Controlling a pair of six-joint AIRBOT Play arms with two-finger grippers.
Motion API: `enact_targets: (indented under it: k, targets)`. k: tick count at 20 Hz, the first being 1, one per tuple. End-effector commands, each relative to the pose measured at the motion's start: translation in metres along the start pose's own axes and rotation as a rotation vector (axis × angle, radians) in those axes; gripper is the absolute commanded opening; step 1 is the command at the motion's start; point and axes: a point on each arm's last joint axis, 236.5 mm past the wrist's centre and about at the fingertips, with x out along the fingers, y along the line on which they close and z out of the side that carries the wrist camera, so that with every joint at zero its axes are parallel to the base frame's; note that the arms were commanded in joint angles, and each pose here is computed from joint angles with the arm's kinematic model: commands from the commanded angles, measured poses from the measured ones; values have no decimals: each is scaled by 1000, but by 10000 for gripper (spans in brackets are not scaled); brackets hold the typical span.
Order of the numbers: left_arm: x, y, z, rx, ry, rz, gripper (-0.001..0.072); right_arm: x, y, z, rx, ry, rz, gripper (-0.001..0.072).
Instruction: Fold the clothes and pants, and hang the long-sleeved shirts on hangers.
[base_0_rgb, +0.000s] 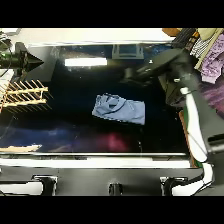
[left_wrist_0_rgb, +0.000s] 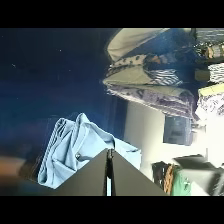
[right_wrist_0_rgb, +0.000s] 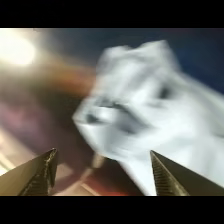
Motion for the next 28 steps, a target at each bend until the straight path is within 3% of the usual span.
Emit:
enact_targets:
  k: [1,7,8,9,19,21,22,23,24,25,28]
  targets:
    - [0,1,-2,14,9,2,14,-61,-92,-18,118,22,-54,654]
    - [0,1,-10,54,39,5,15,-17,-178,-103,416,81,74,648]
    - [0,1,-10,58,39,5,15,-5,-180,-114,430,91,83,641]
    - [0,1,-10,61,39,5,14,7,-179,-124,439,99,99,585]
    - [0,1,-10,61,39,4,15,76,-171,-143,446,137,121,574]
    - [0,1,-10,61,39,4,15,86,-166,-141,427,130,106,505]
    - [0,1,-10,61,39,4,15,90,-163,-139,420,124,104,426]
    - [0,1,-10,61,39,4,15,94,-160,-137,411,118,100,300]
    - [0,1,-10,61,39,4,15,97,-154,-133,411,104,109,78]
    - [0,1,-10,61,39,4,15,96,-146,-123,408,77,140,29]
    - [0,1,-10,61,39,4,15,66,-125,-72,365,-49,184,25]
